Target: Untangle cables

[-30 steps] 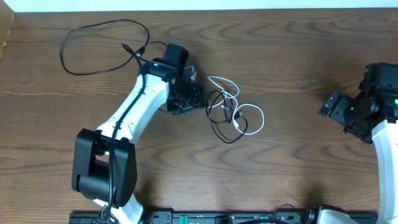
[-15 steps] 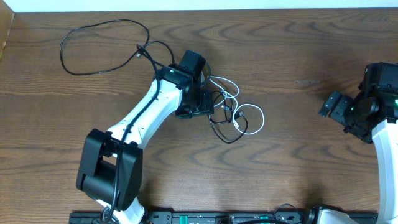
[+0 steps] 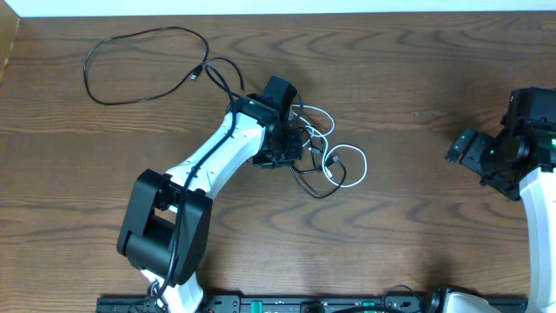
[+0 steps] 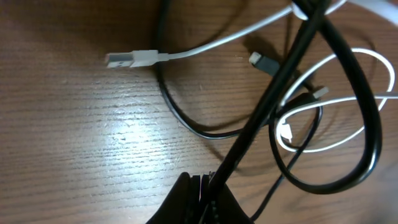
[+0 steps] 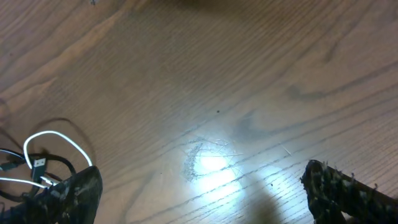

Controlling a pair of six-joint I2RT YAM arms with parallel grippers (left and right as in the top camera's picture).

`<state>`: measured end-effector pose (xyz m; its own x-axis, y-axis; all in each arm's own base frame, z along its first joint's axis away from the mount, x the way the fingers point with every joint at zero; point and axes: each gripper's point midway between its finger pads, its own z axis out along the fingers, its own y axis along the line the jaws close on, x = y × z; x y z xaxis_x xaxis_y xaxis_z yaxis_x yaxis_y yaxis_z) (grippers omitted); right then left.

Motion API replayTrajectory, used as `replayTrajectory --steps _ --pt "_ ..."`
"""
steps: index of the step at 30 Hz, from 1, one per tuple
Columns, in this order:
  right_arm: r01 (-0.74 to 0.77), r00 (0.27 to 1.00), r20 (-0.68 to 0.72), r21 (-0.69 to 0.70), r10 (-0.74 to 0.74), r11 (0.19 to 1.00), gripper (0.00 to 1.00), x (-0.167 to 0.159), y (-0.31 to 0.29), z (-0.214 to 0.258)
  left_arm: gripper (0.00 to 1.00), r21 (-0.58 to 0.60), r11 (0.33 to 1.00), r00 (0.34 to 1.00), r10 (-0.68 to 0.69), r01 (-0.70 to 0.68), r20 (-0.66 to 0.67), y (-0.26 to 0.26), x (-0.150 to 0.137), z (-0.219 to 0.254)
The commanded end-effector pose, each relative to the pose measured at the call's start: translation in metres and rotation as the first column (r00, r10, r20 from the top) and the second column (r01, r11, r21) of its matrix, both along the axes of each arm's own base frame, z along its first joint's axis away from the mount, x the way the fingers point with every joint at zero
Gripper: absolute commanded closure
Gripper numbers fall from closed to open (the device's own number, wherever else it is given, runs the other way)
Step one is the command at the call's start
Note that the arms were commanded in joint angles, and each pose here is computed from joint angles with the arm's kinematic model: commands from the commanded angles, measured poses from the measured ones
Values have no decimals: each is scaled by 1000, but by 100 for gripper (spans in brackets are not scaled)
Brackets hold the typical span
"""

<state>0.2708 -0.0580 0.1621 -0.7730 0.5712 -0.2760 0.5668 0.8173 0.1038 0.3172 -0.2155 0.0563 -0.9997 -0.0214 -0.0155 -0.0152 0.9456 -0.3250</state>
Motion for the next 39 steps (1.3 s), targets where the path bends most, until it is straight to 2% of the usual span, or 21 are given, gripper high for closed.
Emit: replayTrajectory --steps 1,3,5,9,12,14,16,18,23,26,30,33,35,37,38,39 --pt "23 1000 5 6 -23 1000 1 -1 -1 1 93 -90 996 1000 -8 8 -1 -12 1 18" --pt "23 1000 5 6 -23 1000 1 -1 -1 1 93 -175 984 1000 -13 17 24 -22 6 43" --pt "23 1000 5 6 -23 1000 1 -1 -1 1 93 -283 958 996 -24 47 85 -33 7 86" --pt "23 1000 5 6 -23 1000 1 -1 -1 1 93 -360 926 966 -20 114 256 -35 0 167" --pt "23 1000 5 6 -23 1000 1 -1 -1 1 93 -430 892 924 36 142 381 -34 -5 221" --pt "23 1000 5 6 -23 1000 1 -1 -1 1 93 -511 839 855 115 189 505 -35 -7 278" --pt "23 1000 5 6 -23 1000 1 -1 -1 1 93 -564 775 741 195 285 643 -32 -14 342" --pt "23 1000 5 6 -23 1000 1 -1 -1 1 93 -599 737 698 249 313 671 -30 -19 370" --pt "23 1000 5 6 -23 1000 1 -1 -1 1 93 -724 612 672 393 318 627 -29 -19 419" --pt "23 1000 5 6 -23 1000 1 -1 -1 1 93 -752 575 670 424 321 610 -31 -16 429" --pt "23 1000 5 6 -23 1000 1 -1 -1 1 93 -752 596 720 387 281 576 -43 -13 407" --pt "23 1000 5 6 -23 1000 1 -1 -1 1 93 -714 652 764 317 256 562 -59 -6 372" --pt "23 1000 5 6 -23 1000 1 -1 -1 1 93 -741 637 792 331 213 513 -65 1 365" --pt "23 1000 5 6 -23 1000 1 -1 -1 1 93 -870 482 834 432 109 344 -69 6 392" --pt "23 1000 5 6 -23 1000 1 -1 -1 1 93 -903 417 834 456 107 310 -69 7 408" --pt "23 1000 5 6 -23 1000 1 -1 -1 1 92 -942 308 832 481 133 275 -68 4 438"
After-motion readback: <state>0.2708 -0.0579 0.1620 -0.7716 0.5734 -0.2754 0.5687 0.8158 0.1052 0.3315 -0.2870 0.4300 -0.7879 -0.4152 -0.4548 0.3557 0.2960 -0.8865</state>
